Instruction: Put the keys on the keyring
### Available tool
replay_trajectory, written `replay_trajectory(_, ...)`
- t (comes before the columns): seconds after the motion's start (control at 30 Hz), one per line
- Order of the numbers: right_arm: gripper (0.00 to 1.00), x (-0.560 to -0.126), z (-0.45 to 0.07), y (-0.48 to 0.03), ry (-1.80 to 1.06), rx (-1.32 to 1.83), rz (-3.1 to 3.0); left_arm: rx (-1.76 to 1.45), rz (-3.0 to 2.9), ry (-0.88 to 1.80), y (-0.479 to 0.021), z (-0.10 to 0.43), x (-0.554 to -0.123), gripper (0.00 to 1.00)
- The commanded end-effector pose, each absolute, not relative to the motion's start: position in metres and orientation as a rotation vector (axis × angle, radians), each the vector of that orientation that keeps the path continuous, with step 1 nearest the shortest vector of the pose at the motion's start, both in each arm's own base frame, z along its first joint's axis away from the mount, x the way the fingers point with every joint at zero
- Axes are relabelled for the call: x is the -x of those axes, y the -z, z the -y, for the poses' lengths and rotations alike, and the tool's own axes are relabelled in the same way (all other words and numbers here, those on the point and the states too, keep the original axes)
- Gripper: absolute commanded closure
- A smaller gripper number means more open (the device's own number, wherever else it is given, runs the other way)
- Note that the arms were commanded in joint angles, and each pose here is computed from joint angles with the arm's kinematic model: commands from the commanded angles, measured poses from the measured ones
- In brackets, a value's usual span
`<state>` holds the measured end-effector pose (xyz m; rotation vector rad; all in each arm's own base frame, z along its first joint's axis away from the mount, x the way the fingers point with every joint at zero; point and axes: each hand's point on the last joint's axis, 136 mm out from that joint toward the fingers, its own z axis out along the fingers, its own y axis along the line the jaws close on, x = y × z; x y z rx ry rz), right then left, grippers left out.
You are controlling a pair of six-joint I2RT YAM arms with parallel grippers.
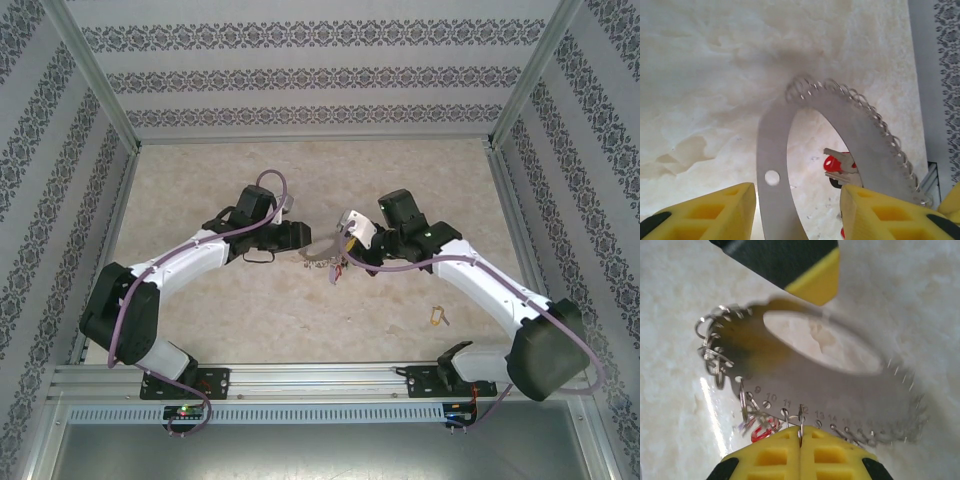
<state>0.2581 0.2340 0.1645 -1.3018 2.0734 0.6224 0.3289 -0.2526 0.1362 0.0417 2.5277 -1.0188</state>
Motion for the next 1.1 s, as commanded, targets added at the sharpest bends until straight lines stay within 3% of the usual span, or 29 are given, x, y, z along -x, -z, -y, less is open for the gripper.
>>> replay_trajectory(0.0,1.00,-0.267,-0.222,-0.164,-0.505,1.358,-2.100,-0.010,-2.476,0.971,-0.130,0.244,-0.339,0.49)
replay_trajectory(0.17,1.00,-0.288,-0.214,-0.158,-0.335,1.348,-2.117,0.008,-2.418,0.931,-0.134,0.230,-0.340,0.47)
replay_trajectory(0.33,1.00,-0.286,-0.216,-0.139,-0.001,1.605,-1.954,0.021,-2.360,0.791,-0.146,0.208,-0.341,0.49)
replay_trajectory(0.43,1.00,-0.275,-0.224,-0.125,0.054,1.716,-1.894,0.050,-2.322,0.714,-0.153,0.194,-0.340,0.51)
replay_trajectory(0.5,1.00,-0.259,-0.233,-0.118,-0.047,1.752,-1.888,0.066,-2.301,0.682,-0.157,0.186,-0.339,0.52)
replay_trajectory(0.73,1.00,-0.201,-0.266,-0.130,-0.916,1.594,-2.015,0.033,-2.253,0.700,-0.170,0.184,-0.333,0.56)
replay_trajectory(0.93,1.00,-0.210,-0.267,-0.113,-0.950,1.508,-2.156,-0.049,-2.235,0.762,-0.178,0.196,-0.332,0.62)
replay_trajectory(1.07,1.00,-0.227,-0.264,-0.136,-0.935,1.436,-2.043,-0.231,-2.153,0.858,-0.200,0.216,-0.327,0.64)
